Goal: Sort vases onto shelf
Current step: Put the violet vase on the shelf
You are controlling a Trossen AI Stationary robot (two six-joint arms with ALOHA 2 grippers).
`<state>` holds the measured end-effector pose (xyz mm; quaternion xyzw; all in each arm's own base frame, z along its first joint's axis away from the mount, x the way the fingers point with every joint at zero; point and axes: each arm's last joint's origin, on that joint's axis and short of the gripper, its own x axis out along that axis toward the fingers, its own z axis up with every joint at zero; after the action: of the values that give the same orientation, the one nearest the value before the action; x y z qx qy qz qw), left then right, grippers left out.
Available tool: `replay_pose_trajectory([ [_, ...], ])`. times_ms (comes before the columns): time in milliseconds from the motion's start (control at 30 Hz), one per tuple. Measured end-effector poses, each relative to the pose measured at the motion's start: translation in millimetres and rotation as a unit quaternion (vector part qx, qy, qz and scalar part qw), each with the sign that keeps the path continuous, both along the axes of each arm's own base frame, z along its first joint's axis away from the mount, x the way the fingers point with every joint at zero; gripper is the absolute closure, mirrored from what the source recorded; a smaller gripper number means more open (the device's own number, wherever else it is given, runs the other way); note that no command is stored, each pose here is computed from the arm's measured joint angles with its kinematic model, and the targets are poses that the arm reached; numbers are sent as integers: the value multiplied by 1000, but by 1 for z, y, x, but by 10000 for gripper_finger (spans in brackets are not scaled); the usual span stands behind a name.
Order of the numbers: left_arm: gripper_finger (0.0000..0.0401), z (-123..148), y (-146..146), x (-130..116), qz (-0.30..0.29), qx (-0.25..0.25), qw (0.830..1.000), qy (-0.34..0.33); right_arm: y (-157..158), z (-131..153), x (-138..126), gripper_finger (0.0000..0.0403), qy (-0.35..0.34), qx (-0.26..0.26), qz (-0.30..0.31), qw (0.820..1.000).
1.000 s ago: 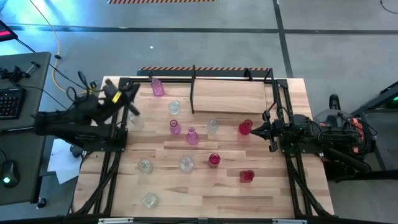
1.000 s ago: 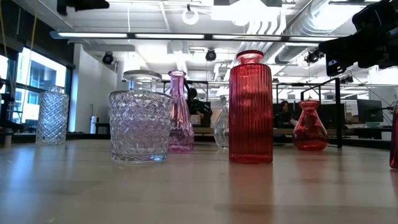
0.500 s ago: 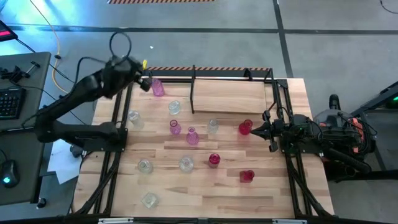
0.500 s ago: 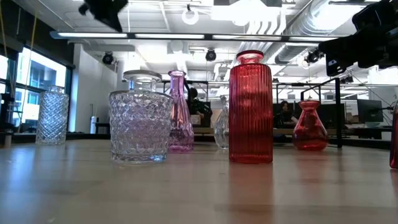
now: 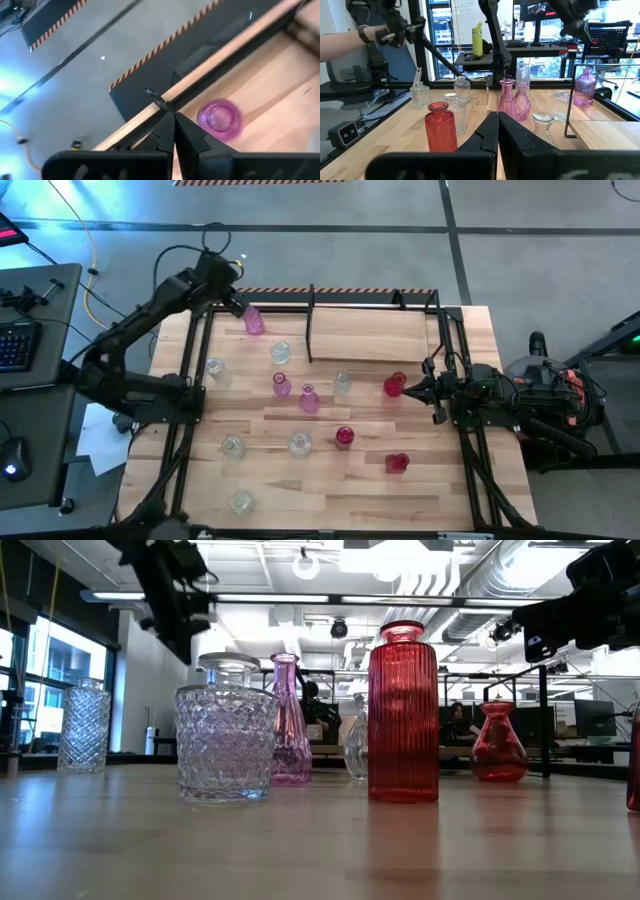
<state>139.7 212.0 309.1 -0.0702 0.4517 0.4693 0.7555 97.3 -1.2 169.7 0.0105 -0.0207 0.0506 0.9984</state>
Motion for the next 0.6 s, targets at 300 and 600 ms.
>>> replay_pose_trajectory([
  [300,398,-41,23,21,-125,-48,982,132,0,0,0,402,0,0,0,1000],
  [600,398,-51,20,36,-246,-66,957,136,0,0,0,402,0,0,0,1000],
])
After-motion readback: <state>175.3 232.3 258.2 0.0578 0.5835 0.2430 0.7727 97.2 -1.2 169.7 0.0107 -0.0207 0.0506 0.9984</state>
